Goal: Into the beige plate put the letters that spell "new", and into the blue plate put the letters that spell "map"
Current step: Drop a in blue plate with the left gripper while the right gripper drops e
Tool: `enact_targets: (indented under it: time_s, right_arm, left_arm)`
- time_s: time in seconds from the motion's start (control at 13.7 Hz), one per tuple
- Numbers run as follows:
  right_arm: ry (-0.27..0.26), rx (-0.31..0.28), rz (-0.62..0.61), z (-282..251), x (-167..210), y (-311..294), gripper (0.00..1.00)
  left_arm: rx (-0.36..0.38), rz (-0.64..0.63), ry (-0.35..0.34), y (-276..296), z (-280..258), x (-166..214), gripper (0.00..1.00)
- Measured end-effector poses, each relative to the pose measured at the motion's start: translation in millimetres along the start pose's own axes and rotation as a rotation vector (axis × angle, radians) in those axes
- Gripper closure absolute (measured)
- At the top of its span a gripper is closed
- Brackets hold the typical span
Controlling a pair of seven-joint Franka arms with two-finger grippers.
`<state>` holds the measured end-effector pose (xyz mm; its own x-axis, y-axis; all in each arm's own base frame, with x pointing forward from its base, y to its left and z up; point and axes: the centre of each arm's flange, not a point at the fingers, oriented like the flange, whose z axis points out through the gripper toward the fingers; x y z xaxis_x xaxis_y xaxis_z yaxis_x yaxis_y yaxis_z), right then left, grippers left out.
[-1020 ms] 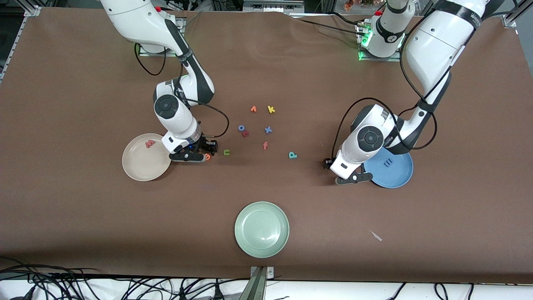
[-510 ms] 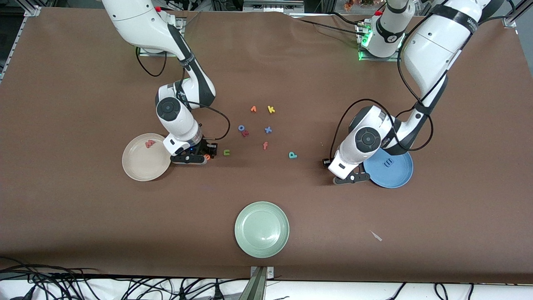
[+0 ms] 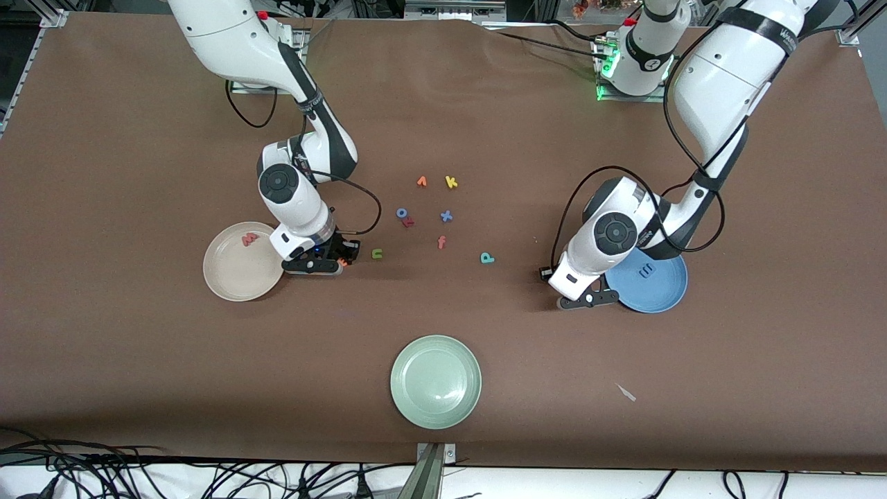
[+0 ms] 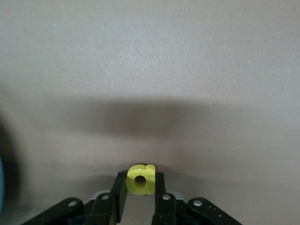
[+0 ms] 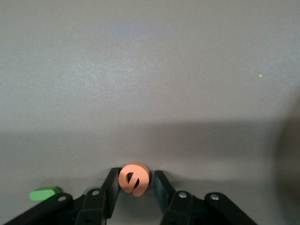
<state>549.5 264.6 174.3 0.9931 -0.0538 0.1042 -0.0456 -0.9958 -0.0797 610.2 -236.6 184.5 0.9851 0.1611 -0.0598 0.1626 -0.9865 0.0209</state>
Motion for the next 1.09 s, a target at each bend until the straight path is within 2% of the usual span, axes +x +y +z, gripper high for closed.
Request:
enact_targets:
  time_s: [0.07, 0.22, 0.51, 0.73, 0.87, 1.09]
  right_arm:
    - [0.003, 0.001, -0.006, -1, 2, 1, 0.68]
    - [0.002, -0.004, -0.019, -5, 9, 6, 0.7]
    - [-0.059, -0.053, -0.078, -24, 34, 45, 0.71]
    - [-0.106, -0.068, -0.136, -62, 53, 81, 0.71]
    - [-0.162, -0.074, -0.179, -86, 59, 113, 0.71]
    - [-0.191, -0.082, -0.241, -98, 60, 168, 0.71]
  left_arm:
    - [0.011, 0.007, 0.001, -1, -9, 2, 0.72]
    - [0.033, 0.039, 0.009, -5, -32, 7, 0.72]
    - [0.079, 0.127, 0.007, -35, -71, 18, 0.72]
    - [0.113, 0.221, -0.033, -81, -86, 31, 0.72]
    - [0.124, 0.284, -0.069, -117, -87, 40, 0.72]
    - [0.117, 0.352, -0.126, -170, -71, 46, 0.72]
